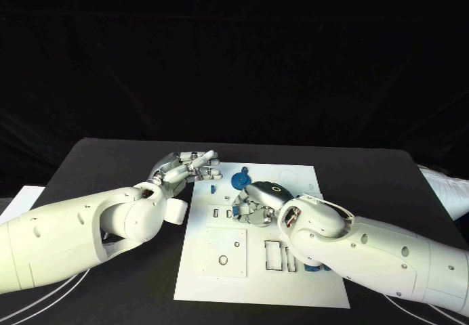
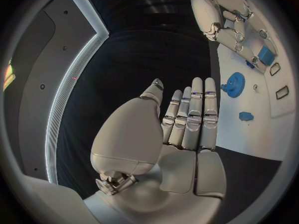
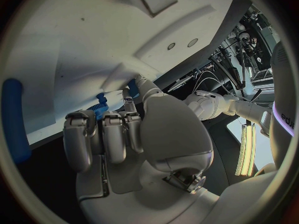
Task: Assemble the parts on the task board
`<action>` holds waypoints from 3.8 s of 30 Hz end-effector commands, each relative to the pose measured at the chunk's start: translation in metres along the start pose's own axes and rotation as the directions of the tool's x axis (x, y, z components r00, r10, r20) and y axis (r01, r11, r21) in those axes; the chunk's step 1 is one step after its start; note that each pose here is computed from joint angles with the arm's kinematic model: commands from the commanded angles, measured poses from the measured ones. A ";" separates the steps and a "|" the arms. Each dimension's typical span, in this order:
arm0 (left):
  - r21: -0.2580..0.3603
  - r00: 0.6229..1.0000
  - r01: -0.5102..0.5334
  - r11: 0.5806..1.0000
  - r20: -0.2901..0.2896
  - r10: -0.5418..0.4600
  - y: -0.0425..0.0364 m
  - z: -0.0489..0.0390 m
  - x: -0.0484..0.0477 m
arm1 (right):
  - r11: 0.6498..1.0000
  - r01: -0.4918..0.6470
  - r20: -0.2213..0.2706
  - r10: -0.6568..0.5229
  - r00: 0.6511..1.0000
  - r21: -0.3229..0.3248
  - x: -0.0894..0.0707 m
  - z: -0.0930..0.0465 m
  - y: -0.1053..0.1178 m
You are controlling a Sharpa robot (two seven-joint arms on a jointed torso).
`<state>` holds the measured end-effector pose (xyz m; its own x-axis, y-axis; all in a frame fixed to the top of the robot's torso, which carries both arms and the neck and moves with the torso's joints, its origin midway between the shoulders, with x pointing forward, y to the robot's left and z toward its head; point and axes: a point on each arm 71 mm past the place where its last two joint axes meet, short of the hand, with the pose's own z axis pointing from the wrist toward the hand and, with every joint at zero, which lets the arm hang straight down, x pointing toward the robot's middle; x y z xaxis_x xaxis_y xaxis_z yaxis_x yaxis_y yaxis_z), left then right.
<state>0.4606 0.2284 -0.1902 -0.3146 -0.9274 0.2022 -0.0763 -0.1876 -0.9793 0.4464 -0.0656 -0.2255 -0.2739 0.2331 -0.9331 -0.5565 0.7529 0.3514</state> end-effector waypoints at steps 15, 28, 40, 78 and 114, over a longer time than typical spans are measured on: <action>0.004 1.000 0.013 1.000 -0.021 -0.013 -0.0004 0.0004 0.0025 | 1.000 -0.017 0.088 0.016 0.996 0.010 -0.001 -0.006 -0.003; -0.006 1.000 0.012 1.000 -0.021 -0.013 0.0009 0.0009 -0.0012 | 0.969 -0.145 0.260 0.196 0.946 -0.200 -0.035 -0.030 -0.007; -0.163 0.983 -0.169 0.972 -0.100 0.154 0.0129 0.0010 -0.0043 | 0.947 -0.306 0.268 0.322 0.908 -0.102 -0.105 -0.074 -0.046; -0.381 0.340 -0.915 0.134 -0.548 0.764 -0.0144 0.0528 0.0478 | 0.923 -0.361 0.335 0.301 0.893 0.133 -0.126 -0.099 -0.103; -0.322 0.244 -0.946 0.028 -0.657 0.713 0.0025 0.0676 0.0660 | 0.930 -0.349 0.336 0.294 0.895 0.116 -0.126 -0.096 -0.101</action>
<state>0.5043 0.1421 -0.1785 -0.7425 -0.1730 -0.6472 0.0157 0.9613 -0.2749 0.4616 -0.2316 -0.1358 -0.1420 0.6458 -0.7502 -0.3173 0.6882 0.6525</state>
